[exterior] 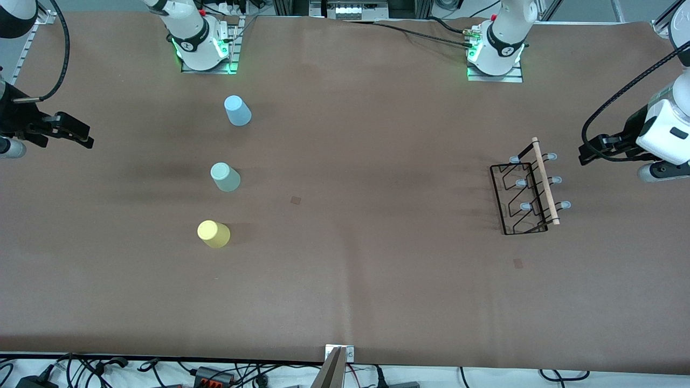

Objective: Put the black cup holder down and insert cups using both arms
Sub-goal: 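Approach the teal cup with the right gripper while the left gripper waits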

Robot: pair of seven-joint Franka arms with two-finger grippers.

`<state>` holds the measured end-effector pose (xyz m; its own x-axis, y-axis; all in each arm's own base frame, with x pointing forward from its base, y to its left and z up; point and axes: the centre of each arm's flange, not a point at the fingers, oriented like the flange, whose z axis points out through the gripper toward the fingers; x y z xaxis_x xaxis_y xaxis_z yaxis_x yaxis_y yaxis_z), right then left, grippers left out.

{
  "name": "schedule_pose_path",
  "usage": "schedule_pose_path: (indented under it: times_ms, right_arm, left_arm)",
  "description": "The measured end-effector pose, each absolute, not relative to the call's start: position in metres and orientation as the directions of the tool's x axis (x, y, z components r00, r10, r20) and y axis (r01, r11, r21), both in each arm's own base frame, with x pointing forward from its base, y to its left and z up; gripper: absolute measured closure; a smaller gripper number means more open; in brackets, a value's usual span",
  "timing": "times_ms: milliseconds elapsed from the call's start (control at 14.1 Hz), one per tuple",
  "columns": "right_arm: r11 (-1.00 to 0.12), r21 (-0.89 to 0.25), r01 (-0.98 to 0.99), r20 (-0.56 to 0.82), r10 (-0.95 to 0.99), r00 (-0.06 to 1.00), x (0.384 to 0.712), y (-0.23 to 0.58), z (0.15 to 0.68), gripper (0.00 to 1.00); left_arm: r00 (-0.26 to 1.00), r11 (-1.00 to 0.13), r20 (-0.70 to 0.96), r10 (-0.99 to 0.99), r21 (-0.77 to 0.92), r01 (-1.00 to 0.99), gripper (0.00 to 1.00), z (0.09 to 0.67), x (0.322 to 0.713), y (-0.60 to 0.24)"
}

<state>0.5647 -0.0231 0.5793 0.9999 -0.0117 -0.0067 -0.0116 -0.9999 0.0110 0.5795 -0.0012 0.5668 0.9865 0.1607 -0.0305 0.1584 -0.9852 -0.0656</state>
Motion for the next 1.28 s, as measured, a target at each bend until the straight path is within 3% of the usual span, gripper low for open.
schedule_pose_path:
  times_ms: [783,1067,1281]
  right_arm:
    - [-1.0,0.011,-0.009,-0.007,-0.009,1.0,0.565,-0.022,0.579,0.0]
    - [-1.0,0.011,-0.008,-0.007,-0.008,1.0,0.565,-0.022,0.579,0.0]
    - [-1.0,0.011,-0.007,-0.005,-0.007,1.0,0.565,-0.021,0.579,0.0]
  left_arm:
    - [0.987,-0.986,-0.026,0.158,-0.058,0.157,0.0,0.552,0.589,0.002]
    - [0.993,-0.993,-0.007,0.116,-0.037,0.116,0.0,0.478,0.604,0.006]
    - [0.993,-0.993,-0.021,0.115,-0.032,0.114,0.0,0.415,0.593,0.017]
